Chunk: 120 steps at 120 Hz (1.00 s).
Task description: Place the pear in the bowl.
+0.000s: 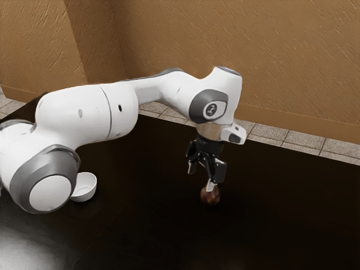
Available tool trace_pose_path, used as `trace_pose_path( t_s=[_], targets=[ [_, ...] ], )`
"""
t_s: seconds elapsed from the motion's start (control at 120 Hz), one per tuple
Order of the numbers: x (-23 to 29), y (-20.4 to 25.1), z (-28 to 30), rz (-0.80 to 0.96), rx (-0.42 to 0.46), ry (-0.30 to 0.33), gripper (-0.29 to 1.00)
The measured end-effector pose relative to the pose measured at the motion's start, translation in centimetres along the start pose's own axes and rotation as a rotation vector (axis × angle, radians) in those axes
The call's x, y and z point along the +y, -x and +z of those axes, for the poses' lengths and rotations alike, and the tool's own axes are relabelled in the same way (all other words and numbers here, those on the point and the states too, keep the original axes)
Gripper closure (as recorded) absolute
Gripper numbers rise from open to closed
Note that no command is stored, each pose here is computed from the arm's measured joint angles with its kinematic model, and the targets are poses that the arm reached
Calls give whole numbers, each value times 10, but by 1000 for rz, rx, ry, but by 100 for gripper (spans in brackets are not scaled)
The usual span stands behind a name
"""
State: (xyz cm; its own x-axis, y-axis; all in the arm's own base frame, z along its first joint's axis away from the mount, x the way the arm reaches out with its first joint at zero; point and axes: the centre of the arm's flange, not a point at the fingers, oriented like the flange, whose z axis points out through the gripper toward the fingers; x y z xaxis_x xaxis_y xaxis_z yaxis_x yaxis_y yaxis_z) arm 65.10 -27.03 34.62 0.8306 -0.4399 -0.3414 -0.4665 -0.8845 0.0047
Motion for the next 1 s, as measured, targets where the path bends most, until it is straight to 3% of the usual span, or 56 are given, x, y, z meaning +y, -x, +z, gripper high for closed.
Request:
trace_pose_path(
  t_s=[0.3,1.0],
  targets=[
    [-10,-28,38,-79,11,60,0],
    [-31,-61,80,-125,96,108,0]
  ],
)
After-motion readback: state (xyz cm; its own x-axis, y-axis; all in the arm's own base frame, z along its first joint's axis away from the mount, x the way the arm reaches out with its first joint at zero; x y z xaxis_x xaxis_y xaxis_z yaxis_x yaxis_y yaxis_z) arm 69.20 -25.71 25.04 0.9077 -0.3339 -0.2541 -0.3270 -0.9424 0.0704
